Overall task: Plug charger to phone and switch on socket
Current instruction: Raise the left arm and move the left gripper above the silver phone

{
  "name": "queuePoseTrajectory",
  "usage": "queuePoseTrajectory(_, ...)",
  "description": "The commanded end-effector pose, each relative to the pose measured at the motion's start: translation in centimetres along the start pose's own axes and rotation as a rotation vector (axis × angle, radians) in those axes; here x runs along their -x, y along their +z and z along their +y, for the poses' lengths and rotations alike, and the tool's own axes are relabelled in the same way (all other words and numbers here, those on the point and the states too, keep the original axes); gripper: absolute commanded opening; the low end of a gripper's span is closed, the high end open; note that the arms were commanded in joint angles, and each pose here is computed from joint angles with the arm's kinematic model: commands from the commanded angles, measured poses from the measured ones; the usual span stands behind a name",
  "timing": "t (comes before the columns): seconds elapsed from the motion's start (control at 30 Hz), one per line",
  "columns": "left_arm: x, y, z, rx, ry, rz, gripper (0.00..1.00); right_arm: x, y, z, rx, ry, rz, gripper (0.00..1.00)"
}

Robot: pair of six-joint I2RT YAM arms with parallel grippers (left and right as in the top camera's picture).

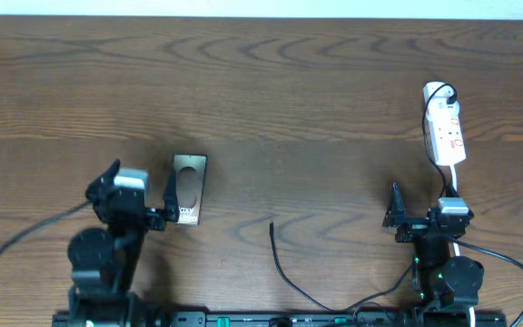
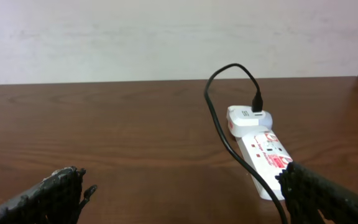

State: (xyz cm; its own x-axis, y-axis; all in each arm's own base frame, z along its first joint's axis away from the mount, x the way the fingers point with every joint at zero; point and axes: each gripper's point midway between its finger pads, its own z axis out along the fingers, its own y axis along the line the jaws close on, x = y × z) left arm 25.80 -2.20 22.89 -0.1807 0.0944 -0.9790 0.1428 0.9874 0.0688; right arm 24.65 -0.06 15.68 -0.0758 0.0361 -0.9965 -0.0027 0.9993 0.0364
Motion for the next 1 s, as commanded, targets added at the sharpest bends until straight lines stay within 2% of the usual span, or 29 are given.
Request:
queuePoseTrajectory(0.0, 2.5, 0.8, 0.3, -0.012, 0.000, 0.067, 0.93, -0.1, 0.0, 0.0, -0.002, 0.005, 0.001, 0.99)
queuePoseTrajectory(0.47, 3.3, 5.7, 1.0, -0.048, -0.161, 0.700, 0.93, -0.1, 0.0, 0.0, -0.002, 0.005, 0.001, 0.99)
queuePoseTrajectory(0.67, 0.5, 7.8, 0.8, -0.079, -0.210, 1.046, 0.93, -0.1, 0.0, 0.0, -0.002, 0.005, 0.001, 0.99)
queuePoseTrajectory(0.97, -4.8, 10.0, 0.3, -0.102, -0.242, 1.231, 0.93, -0.1, 0.0, 0.0, -0.002, 0.005, 0.001, 0.99)
